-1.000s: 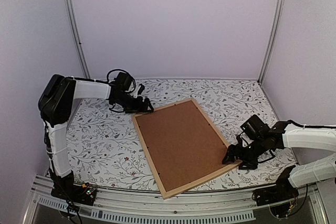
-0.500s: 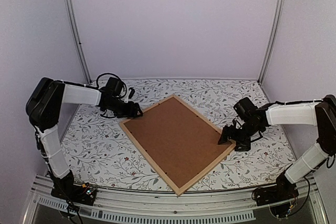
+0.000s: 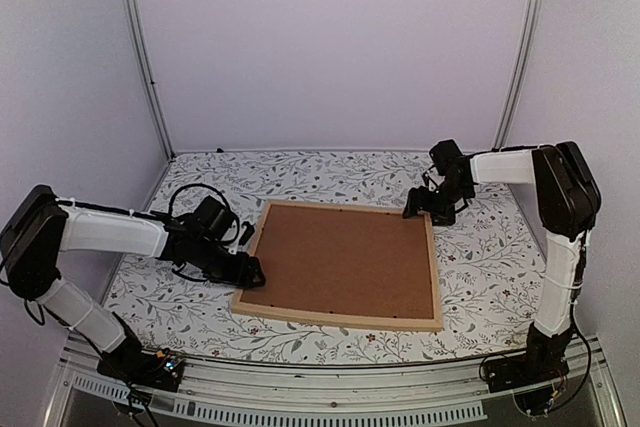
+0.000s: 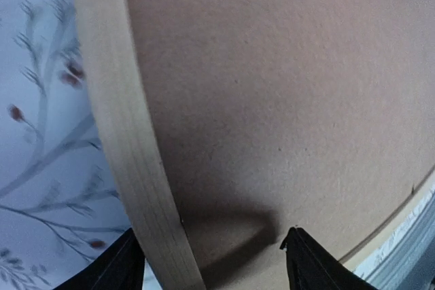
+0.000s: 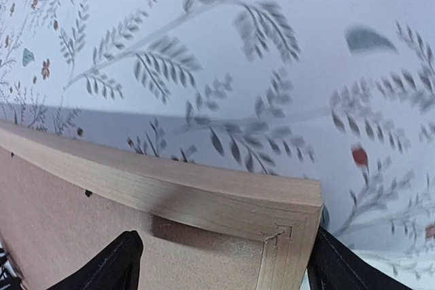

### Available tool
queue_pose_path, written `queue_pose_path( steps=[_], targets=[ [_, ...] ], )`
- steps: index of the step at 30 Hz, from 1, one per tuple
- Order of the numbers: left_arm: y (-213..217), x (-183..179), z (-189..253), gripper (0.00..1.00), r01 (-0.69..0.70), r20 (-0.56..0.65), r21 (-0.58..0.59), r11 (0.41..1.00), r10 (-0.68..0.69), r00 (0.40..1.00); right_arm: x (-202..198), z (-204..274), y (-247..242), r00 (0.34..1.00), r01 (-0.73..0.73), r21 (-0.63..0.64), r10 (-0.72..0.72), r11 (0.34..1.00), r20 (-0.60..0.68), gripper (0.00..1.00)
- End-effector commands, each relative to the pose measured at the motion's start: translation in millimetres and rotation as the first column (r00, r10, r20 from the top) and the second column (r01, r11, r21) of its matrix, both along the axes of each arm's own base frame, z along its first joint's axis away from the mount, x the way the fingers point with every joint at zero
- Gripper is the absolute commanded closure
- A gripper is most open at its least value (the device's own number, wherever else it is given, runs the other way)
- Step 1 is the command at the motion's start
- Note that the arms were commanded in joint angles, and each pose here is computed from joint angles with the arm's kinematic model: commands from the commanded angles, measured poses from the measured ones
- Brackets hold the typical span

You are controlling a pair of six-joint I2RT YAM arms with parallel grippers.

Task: Put the photo into the frame
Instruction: Rotate the photo frame at the center of the board, then press the fastener onto the backboard.

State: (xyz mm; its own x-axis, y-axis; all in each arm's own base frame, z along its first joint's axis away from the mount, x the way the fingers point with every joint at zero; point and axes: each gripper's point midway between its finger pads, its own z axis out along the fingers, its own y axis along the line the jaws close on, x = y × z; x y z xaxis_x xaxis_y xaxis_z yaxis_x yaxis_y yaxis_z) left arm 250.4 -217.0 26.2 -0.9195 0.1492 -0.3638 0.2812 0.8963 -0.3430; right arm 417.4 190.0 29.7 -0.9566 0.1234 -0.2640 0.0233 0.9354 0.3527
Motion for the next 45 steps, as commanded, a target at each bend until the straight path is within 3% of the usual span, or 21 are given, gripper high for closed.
queue_pose_path(
  steps=[1,4,6,10,14,23,25,36,45],
  targets=[
    [-56,-73,24,0.28,0.207,-0.107,-0.191,0.960,-0.230,0.967,17,24,74,0.962,-0.270,0.180,0.256,0.946,0.094,0.16],
    [-53,-70,43,0.28,0.219,-0.051,-0.168,0.961,-0.230,0.972,26,22,78,0.951,-0.306,0.158,0.293,0.939,0.097,0.16],
    [-39,-49,53,0.26,0.160,0.025,-0.076,0.984,-0.159,0.987,31,21,71,0.952,-0.298,0.109,0.288,0.948,0.102,0.15],
    [-8,-15,64,0.16,0.016,0.063,0.036,0.999,-0.018,0.998,32,31,48,0.960,-0.255,-0.002,0.253,0.967,0.122,0.13],
    [15,11,67,0.01,-0.094,0.057,0.053,0.994,0.091,0.994,27,56,28,0.961,-0.207,-0.080,0.218,0.975,0.172,0.10],
    [22,46,46,0.00,-0.119,-0.004,0.053,0.991,0.120,0.993,6,78,1,0.961,-0.160,-0.165,0.192,0.973,0.199,0.10],
    [21,53,42,0.03,-0.126,-0.004,0.047,0.991,0.127,0.992,2,75,1,0.962,-0.165,-0.159,0.195,0.973,0.192,0.11],
    [25,90,16,0.36,-0.175,-0.009,0.054,0.983,0.176,0.984,-21,46,3,0.972,-0.180,-0.101,0.193,0.978,0.132,0.16],
    [26,105,3,0.48,-0.193,-0.005,0.084,0.978,0.194,0.981,-24,43,-24,0.981,-0.134,-0.240,0.163,0.961,0.104,0.21]
  ],
)
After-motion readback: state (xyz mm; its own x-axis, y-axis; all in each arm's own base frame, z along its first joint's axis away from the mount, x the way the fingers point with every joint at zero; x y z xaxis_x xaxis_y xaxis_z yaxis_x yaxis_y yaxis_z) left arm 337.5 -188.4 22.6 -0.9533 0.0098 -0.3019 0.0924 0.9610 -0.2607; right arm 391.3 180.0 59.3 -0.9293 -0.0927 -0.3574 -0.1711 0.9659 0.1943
